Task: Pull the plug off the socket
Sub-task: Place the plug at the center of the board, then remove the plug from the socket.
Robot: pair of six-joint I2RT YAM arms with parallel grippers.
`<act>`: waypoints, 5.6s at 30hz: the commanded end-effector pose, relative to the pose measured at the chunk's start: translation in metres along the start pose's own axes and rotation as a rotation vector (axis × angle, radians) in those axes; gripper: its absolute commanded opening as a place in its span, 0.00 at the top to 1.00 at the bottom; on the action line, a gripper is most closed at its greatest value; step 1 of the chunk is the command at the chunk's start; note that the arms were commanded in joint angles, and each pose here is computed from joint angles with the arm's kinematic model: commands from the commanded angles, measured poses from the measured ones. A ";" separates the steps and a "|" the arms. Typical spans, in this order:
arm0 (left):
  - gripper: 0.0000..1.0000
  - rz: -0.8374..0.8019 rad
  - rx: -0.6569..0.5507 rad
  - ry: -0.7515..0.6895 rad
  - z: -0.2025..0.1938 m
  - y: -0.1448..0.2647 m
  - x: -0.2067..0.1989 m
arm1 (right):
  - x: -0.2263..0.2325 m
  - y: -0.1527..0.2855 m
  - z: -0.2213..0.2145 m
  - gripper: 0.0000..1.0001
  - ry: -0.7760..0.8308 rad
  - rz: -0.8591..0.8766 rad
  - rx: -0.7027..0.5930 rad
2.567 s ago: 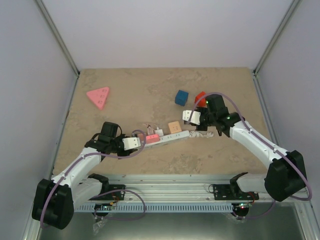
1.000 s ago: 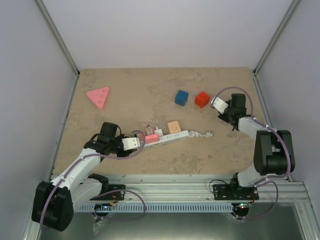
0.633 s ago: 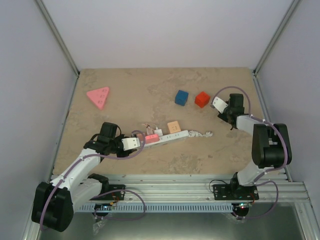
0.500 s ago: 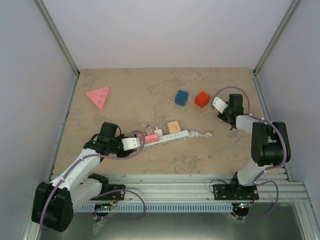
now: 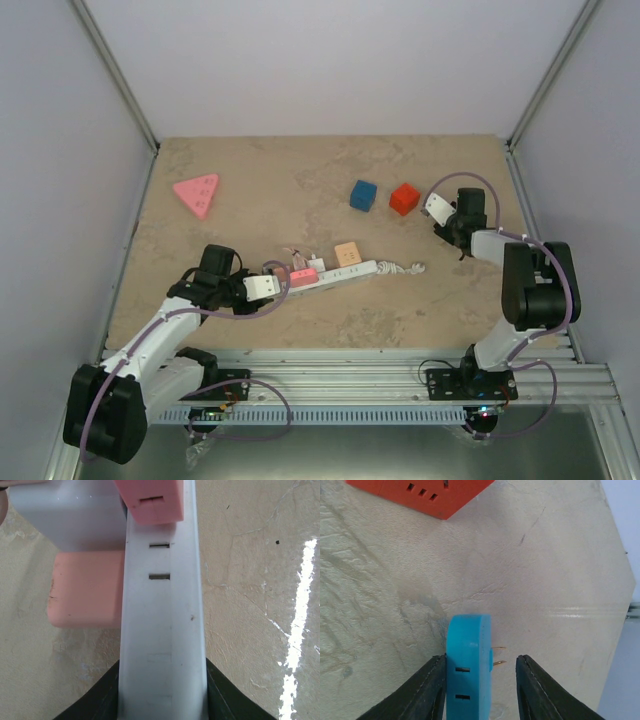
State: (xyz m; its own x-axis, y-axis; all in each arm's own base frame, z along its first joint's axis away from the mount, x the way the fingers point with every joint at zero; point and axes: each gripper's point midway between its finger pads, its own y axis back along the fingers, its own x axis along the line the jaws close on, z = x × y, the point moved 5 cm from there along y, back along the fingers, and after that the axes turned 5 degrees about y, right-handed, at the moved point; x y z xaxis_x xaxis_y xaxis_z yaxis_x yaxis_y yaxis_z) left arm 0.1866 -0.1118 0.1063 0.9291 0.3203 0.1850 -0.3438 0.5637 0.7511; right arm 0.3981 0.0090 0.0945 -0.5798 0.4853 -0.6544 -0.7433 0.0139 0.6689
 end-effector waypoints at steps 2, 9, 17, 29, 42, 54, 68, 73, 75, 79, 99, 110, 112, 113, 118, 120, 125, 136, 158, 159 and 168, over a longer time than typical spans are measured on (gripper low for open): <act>1.00 0.037 -0.064 -0.030 0.012 0.005 0.007 | -0.006 0.003 0.005 0.58 -0.009 0.004 -0.025; 1.00 0.035 -0.065 -0.029 0.012 0.005 0.007 | -0.005 0.024 0.017 0.46 0.016 0.062 -0.100; 1.00 0.033 -0.066 -0.029 0.012 0.005 0.007 | -0.004 0.072 0.051 0.28 0.081 0.142 -0.272; 1.00 0.036 -0.064 -0.030 0.012 0.005 0.007 | 0.051 0.155 0.127 0.02 0.318 0.293 -0.578; 1.00 0.041 -0.061 -0.028 0.011 0.004 0.008 | 0.126 0.231 0.202 0.09 0.511 0.643 -0.891; 1.00 0.053 -0.048 -0.024 0.009 0.003 0.010 | 0.167 0.227 0.241 0.24 0.586 0.751 -0.932; 1.00 0.050 -0.043 -0.022 0.008 0.002 0.010 | 0.196 0.210 0.261 0.41 0.485 0.863 -0.851; 1.00 0.049 -0.044 -0.020 0.008 0.003 0.010 | 0.204 0.201 0.263 0.46 0.477 0.891 -0.811; 1.00 0.050 -0.044 -0.021 0.008 0.003 0.010 | 0.206 0.200 0.264 0.48 0.472 0.902 -0.806; 1.00 0.049 -0.042 -0.019 0.008 0.002 0.010 | 0.212 0.201 0.264 0.56 0.478 0.944 -0.799; 1.00 0.045 -0.040 -0.016 0.008 0.002 0.010 | 0.230 0.198 0.269 0.74 0.519 0.926 -0.753; 1.00 0.046 -0.039 -0.020 0.007 0.002 0.009 | 0.231 0.200 0.260 0.99 0.549 0.920 -0.763; 1.00 0.046 -0.039 -0.021 0.007 0.002 0.009 | 0.230 0.201 0.258 1.00 0.550 0.920 -0.776; 1.00 0.045 -0.038 -0.021 0.007 0.002 0.009 | 0.228 0.202 0.256 0.99 0.548 0.923 -0.782; 1.00 0.048 -0.039 -0.021 0.007 0.002 0.010 | 0.224 0.204 0.253 1.00 0.536 0.943 -0.804; 1.00 0.051 -0.042 -0.023 0.008 0.003 0.010 | 0.223 0.203 0.252 0.99 0.535 0.943 -0.803; 1.00 0.062 -0.050 -0.025 0.009 0.004 0.010 | 0.219 0.202 0.256 0.99 0.518 0.929 -0.790; 1.00 0.067 -0.058 -0.030 0.010 0.005 0.011 | 0.224 0.214 0.274 0.99 0.531 0.890 -0.782; 1.00 0.078 -0.059 -0.031 0.010 0.007 0.011 | 0.210 0.209 0.253 1.00 0.516 0.910 -0.831; 1.00 0.078 -0.060 -0.031 0.010 0.007 0.011 | 0.210 0.208 0.253 0.99 0.514 0.911 -0.827; 1.00 0.077 -0.059 -0.031 0.010 0.006 0.012 | 0.214 0.214 0.267 0.99 0.527 0.846 -0.804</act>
State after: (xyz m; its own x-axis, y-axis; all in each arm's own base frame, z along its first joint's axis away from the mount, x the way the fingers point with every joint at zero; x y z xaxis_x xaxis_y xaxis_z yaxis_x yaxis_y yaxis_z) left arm 0.1863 -0.1112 0.1079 0.9246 0.3242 0.2002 -0.3592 0.5667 0.7415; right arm 0.2081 0.3466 0.1798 -0.8946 -0.3399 -0.2901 0.0731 -0.7518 0.6553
